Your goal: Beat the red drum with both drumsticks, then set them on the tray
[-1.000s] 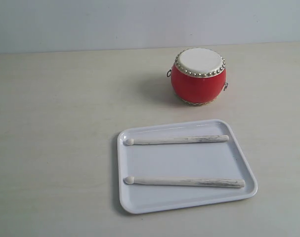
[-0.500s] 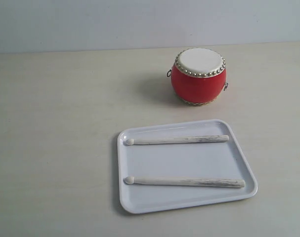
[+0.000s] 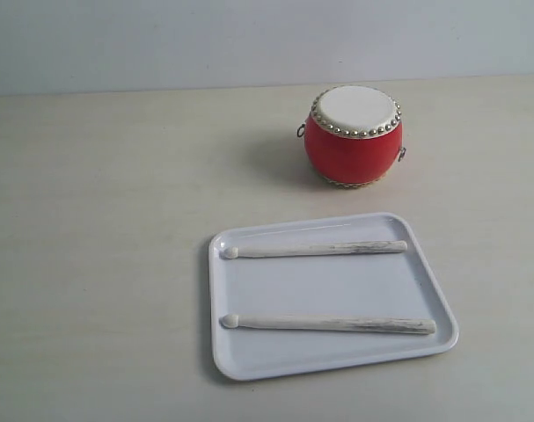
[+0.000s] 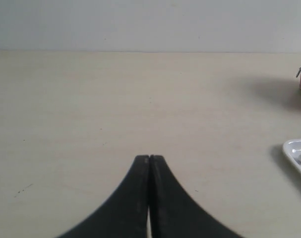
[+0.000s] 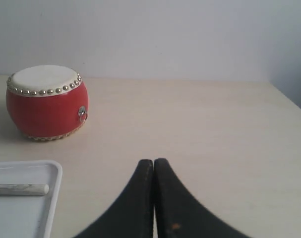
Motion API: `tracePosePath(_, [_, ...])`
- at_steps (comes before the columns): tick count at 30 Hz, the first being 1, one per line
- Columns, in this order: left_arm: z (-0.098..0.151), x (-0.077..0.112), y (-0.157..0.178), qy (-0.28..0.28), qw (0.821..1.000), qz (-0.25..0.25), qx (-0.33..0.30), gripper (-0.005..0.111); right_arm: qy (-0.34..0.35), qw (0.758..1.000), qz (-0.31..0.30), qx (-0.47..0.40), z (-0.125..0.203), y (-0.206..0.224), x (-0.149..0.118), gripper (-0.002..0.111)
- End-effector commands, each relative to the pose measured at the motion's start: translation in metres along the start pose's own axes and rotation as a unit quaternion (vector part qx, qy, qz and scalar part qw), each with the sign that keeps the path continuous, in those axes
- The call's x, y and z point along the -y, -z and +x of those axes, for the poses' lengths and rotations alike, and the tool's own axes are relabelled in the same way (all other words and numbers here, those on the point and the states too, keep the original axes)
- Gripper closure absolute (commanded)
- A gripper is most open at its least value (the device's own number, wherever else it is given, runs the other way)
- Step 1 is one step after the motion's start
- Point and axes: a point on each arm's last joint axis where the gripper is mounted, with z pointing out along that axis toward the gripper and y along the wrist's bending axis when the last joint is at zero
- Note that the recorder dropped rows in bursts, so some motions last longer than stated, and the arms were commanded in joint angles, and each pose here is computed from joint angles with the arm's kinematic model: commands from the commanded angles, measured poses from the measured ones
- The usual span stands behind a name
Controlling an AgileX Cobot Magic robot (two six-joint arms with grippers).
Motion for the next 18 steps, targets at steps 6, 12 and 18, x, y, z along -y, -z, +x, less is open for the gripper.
tracePosePath(6, [0.0003, 0.0000, 0.0000, 0.001, 1.000, 0.000, 0.004, 0.107, -0.025, 1.000, 0.006, 0.008, 0.0065, -0.0029, 0.0002, 0.108])
tracePosePath(12, [0.0003, 0.0000, 0.0000, 0.001, 1.000, 0.000, 0.004, 0.107, -0.025, 1.000, 0.006, 0.008, 0.0065, -0.0029, 0.0002, 0.108])
tracePosePath(18, [0.0003, 0.0000, 0.0000, 0.001, 1.000, 0.000, 0.004, 0.107, -0.025, 1.000, 0.006, 0.008, 0.0065, -0.0029, 0.0002, 0.108])
